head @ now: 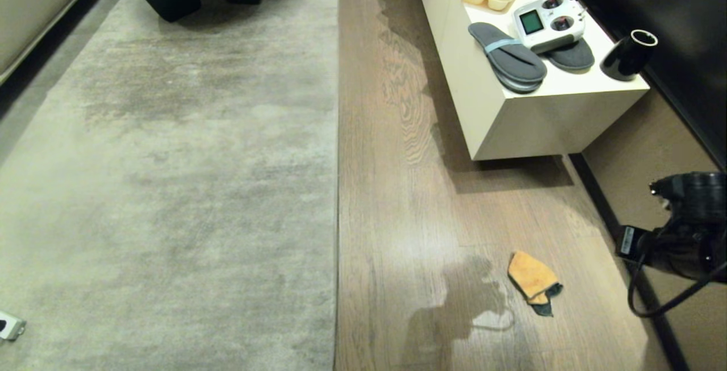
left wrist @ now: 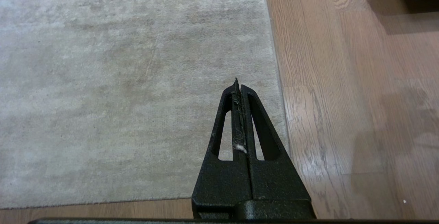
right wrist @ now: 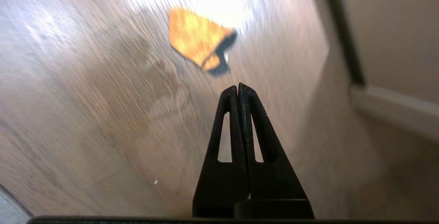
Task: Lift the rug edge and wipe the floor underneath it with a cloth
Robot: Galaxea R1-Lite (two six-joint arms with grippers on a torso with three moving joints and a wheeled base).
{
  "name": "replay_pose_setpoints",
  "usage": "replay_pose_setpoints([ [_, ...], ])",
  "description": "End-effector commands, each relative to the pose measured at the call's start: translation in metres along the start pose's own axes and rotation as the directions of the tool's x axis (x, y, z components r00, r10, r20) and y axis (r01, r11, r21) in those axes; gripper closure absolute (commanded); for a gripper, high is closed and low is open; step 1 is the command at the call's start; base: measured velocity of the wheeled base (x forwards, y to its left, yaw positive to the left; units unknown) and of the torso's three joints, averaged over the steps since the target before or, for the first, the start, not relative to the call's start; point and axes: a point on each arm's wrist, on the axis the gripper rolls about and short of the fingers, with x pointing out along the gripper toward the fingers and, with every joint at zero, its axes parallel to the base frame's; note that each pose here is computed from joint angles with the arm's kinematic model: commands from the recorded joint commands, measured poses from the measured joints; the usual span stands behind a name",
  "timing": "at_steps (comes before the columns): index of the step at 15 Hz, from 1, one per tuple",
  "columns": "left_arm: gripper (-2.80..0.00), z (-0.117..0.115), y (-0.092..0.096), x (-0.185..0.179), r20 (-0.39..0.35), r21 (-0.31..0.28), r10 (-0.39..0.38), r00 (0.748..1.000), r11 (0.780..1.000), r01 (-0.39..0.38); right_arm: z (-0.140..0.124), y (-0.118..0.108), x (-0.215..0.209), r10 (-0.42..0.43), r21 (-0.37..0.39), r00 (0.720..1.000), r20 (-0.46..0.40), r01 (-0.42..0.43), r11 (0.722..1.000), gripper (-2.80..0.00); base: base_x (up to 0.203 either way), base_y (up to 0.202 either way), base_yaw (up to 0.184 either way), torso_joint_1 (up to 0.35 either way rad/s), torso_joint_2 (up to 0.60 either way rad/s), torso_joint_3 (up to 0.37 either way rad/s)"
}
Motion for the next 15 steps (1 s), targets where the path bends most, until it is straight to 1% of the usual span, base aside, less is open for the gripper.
replay_pose_setpoints([
  [1,0.00,0.000,0.000,0.000,-0.001,0.000,0.000,1.000,1.000,0.000,0.007,-0.008,-0.043,0.037,-0.013,0.991,0.128,-0.036,0.999,0.00,0.000,0.000,0.000,0.000,0.00,0.000],
  [4,0.00,0.000,0.000,0.000,-0.001,0.000,0.000,1.000,1.000,0.000,0.003,-0.017,-0.078,0.113,-0.032,0.971,0.210,-0.109,0.994,0.00,0.000,0.000,0.000,0.000,0.00,0.000],
  [6,0.00,0.000,0.000,0.000,-0.001,0.000,0.000,1.000,1.000,0.000,-0.011,-0.025,-0.100,0.172,-0.052,0.956,0.238,-0.164,0.985,0.00,0.000,0.000,0.000,0.000,0.00,0.000],
  [8,0.00,0.000,0.000,0.000,0.000,0.000,0.000,1.000,1.000,0.000,-0.034,-0.035,-0.122,0.212,-0.080,0.941,0.264,-0.197,0.977,0.00,0.000,0.000,0.000,0.000,0.00,0.000],
  [10,0.00,0.000,0.000,0.000,0.000,0.000,0.000,1.000,1.000,0.000,-0.070,-0.047,-0.139,0.244,-0.122,0.929,0.280,-0.218,0.968,0.00,0.000,0.000,0.000,0.000,0.00,0.000],
  [12,0.00,0.000,0.000,0.000,0.000,0.000,0.000,1.000,1.000,0.000,-0.104,-0.055,-0.149,0.290,-0.184,0.902,0.321,-0.241,0.953,0.00,0.000,0.000,0.000,0.000,0.00,0.000],
  [13,0.00,0.000,0.000,0.000,-0.001,0.000,0.000,1.000,1.000,0.000,-0.114,-0.059,-0.155,0.314,-0.210,0.885,0.345,-0.253,0.944,0.00,0.000,0.000,0.000,0.000,0.00,0.000],
  [14,0.00,0.000,0.000,0.000,-0.001,0.000,-0.001,1.000,1.000,0.001,-0.119,-0.061,-0.160,0.334,-0.225,0.867,0.371,-0.265,0.938,0.00,0.000,0.000,0.000,0.000,0.00,0.000],
  [15,0.00,0.000,0.000,0.000,-0.001,0.000,0.000,1.000,1.000,0.000,-0.126,-0.064,-0.165,0.347,-0.237,0.861,0.372,-0.273,0.932,0.00,0.000,0.000,0.000,0.000,0.00,0.000],
])
